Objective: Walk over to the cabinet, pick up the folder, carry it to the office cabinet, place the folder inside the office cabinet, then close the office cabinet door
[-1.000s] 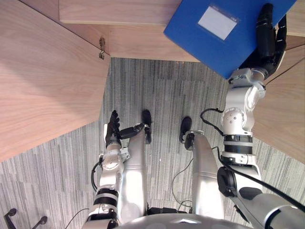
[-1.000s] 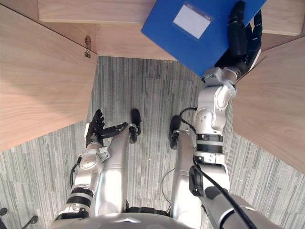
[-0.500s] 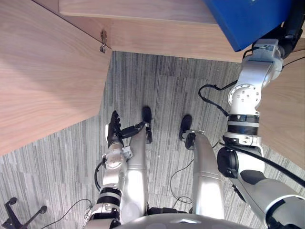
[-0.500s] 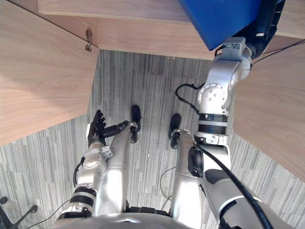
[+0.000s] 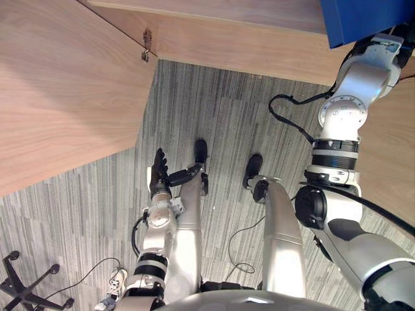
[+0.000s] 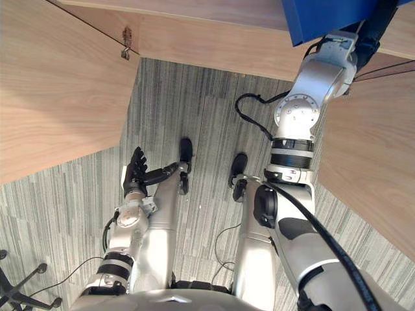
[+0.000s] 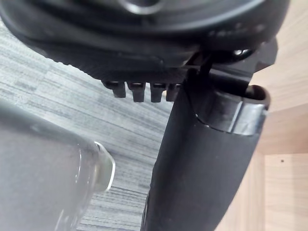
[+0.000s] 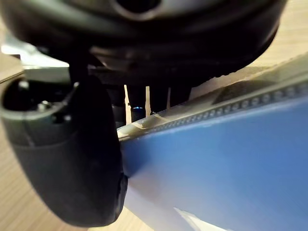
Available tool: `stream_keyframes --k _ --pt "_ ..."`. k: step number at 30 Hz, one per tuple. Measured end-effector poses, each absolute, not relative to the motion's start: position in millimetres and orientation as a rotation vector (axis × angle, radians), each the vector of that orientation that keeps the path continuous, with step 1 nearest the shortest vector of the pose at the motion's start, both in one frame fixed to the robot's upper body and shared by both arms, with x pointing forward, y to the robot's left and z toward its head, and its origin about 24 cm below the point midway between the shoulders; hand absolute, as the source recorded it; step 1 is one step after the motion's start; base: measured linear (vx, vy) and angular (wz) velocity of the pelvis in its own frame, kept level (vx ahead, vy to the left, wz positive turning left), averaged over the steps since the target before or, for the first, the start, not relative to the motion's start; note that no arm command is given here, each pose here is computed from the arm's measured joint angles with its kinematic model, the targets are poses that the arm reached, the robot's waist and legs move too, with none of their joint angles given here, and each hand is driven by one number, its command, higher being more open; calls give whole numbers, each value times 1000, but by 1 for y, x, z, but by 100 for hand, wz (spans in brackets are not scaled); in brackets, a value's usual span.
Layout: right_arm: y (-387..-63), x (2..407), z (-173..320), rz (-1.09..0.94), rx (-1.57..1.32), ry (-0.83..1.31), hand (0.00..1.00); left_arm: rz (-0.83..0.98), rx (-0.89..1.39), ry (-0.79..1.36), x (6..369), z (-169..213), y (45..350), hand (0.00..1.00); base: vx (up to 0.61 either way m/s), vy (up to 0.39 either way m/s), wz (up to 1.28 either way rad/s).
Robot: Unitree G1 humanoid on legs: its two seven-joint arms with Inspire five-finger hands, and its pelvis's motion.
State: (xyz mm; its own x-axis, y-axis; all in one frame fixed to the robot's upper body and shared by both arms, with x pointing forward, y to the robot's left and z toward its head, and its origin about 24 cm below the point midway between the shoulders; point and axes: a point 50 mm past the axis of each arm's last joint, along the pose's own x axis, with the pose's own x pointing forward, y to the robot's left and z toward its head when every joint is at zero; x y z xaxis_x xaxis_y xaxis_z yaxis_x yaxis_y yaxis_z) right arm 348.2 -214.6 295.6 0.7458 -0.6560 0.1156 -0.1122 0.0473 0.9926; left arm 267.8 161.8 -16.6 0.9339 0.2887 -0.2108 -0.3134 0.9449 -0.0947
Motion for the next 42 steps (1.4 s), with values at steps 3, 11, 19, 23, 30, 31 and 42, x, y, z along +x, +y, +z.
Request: stream_keyframes --k 3,11,19,23,30,31,42 --pt "-214 347 301 -459 1508 -680 100 308 -128 196 268 -17 161 100 -16 -25 8" --pt "-213 345 308 -456 1534 -693 100 289 -123 195 269 -15 156 100 -8 -14 2" --pt "-211 345 312 -440 1531 -705 100 275 -139 187 272 -12 150 100 -4 -1 0" --pt "-201 348 315 -386 1474 -686 100 270 -140 202 273 -13 148 100 -1 -6 -2" --pt "-165 358 320 -217 1285 -600 100 248 -130 235 272 -20 142 100 8 2 -2" --pt "-159 361 319 -189 1251 -582 100 247 -129 238 272 -20 142 100 57 28 4" --pt "-153 375 310 -139 1050 -507 100 259 -128 253 270 -24 146 100 35 31 -2"
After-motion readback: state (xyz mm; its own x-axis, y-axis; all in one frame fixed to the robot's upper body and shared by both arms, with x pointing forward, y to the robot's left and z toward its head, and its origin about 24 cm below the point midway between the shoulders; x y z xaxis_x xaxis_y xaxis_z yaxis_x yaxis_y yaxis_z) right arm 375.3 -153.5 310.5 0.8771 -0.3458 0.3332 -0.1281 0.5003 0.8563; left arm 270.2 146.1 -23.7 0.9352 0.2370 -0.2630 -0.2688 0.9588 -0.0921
